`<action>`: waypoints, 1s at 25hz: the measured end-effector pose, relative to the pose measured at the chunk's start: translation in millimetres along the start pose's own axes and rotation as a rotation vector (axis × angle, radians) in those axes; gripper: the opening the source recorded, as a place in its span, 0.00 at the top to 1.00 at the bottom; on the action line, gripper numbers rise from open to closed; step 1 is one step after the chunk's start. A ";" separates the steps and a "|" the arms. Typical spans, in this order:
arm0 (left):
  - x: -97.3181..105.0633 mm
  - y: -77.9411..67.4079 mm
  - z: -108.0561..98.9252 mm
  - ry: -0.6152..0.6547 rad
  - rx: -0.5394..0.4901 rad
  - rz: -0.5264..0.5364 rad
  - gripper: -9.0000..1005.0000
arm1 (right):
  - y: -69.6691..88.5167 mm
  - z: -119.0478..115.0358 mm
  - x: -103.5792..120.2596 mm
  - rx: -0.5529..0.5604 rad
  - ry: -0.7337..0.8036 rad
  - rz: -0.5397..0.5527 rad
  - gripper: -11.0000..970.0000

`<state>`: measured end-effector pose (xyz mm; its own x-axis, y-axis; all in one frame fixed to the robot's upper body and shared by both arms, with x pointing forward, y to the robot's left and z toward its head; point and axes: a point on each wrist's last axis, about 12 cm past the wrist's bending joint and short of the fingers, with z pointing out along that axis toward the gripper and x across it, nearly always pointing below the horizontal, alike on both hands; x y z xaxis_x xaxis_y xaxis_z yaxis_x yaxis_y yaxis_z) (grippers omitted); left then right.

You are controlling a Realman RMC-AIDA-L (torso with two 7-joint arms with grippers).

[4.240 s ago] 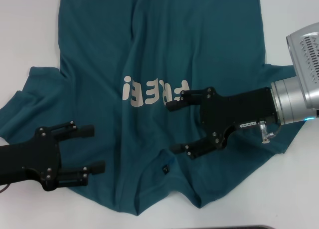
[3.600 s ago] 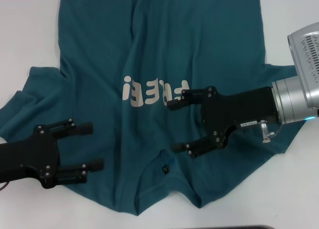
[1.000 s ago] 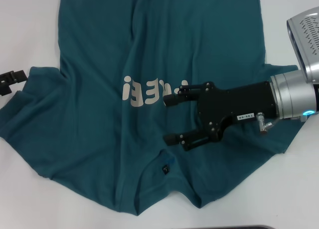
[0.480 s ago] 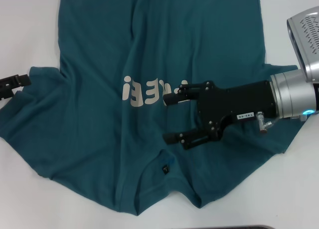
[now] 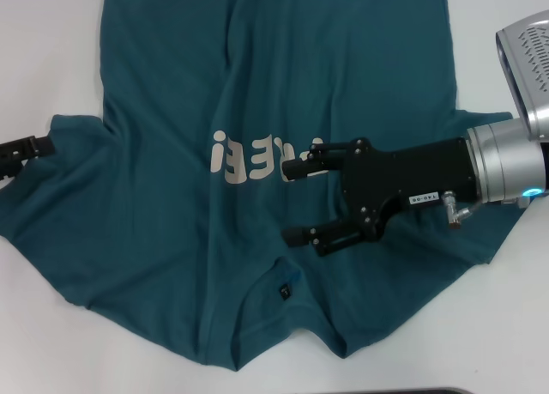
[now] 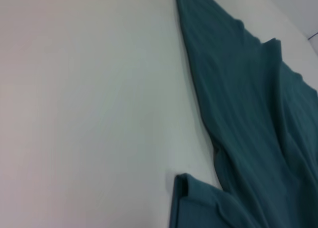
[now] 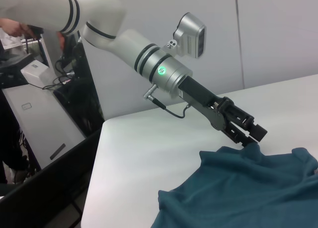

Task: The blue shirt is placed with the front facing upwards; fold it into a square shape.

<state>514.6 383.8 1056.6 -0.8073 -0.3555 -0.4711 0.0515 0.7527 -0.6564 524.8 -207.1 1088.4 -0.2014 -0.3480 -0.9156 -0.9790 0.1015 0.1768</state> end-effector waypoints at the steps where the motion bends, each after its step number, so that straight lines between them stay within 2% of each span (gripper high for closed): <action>1: 0.2 0.0 0.3 0.003 -0.002 0.000 0.16 | 0.0 -0.1 0.0 0.000 0.000 0.000 0.05; 25: -1.7 -10.4 5.2 0.087 0.020 0.009 0.16 | -0.2 -0.1 -1.0 -0.002 -0.004 -0.002 0.05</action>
<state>518.5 373.7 1061.1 -0.8546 -0.2989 -0.4247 0.0697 0.7444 -0.6641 525.2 -206.9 1089.3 -0.1998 -0.3449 -0.9171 -0.9794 0.0991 0.1761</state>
